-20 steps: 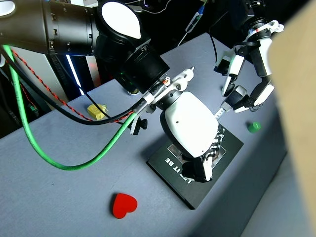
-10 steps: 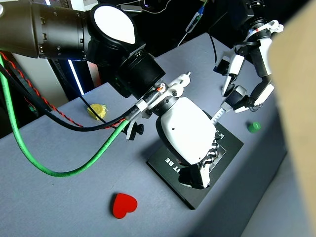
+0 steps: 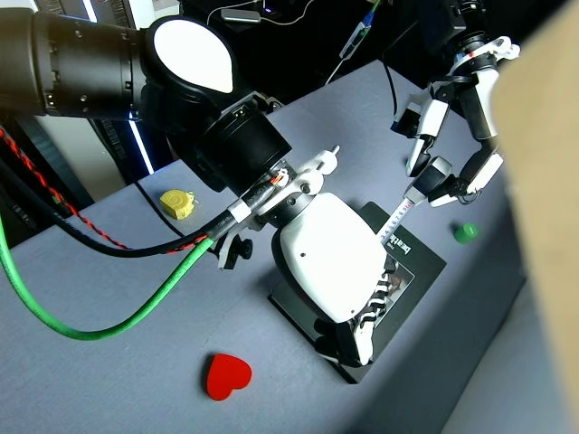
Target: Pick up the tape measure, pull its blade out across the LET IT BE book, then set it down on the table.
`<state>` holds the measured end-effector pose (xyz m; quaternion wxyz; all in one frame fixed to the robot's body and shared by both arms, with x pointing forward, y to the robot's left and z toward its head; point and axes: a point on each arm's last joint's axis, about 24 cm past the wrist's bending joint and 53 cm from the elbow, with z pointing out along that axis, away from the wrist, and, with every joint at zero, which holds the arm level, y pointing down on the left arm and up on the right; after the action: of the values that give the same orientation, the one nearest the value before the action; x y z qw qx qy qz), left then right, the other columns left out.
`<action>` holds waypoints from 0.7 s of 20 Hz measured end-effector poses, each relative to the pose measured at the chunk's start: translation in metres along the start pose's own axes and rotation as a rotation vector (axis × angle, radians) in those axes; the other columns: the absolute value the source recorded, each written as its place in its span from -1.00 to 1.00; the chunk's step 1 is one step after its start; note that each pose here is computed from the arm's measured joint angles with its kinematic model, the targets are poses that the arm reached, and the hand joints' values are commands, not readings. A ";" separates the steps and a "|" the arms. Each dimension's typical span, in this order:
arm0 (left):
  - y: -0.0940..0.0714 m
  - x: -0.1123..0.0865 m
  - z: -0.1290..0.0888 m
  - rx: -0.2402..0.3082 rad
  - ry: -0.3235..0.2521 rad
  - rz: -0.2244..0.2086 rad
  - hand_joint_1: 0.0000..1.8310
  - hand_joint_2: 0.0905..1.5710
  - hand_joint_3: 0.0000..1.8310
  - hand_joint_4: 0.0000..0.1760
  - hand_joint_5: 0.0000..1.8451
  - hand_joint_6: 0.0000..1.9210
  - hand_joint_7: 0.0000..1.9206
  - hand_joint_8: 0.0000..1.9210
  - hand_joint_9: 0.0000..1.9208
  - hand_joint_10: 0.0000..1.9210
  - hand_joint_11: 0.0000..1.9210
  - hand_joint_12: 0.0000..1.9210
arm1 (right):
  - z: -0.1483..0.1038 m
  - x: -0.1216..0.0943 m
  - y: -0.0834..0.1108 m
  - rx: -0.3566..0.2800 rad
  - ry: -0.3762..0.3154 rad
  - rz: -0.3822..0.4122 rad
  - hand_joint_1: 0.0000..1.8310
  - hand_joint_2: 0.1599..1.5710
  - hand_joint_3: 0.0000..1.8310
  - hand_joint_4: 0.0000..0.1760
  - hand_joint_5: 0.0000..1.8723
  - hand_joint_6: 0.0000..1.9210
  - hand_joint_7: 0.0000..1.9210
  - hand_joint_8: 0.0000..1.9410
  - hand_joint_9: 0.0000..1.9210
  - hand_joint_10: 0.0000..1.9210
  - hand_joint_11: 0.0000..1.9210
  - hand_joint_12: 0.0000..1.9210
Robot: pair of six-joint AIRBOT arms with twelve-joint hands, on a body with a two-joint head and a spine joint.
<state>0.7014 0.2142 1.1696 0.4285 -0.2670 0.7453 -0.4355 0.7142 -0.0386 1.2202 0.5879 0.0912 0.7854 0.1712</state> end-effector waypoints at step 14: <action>-0.001 0.000 0.000 0.004 -0.002 -0.004 0.52 0.32 -1.00 -1.00 0.09 -0.29 0.19 -0.27 0.08 0.19 0.10 0.01 | 0.005 -0.015 -0.034 0.037 -0.028 -0.020 0.31 0.46 -1.00 -1.00 -0.21 0.30 -0.02 0.21 -0.20 0.17 -0.40 0.64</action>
<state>0.7016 0.2142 1.1705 0.4288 -0.2680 0.7435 -0.4376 0.7257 -0.0739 1.2199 0.5987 0.0965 0.7810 0.1491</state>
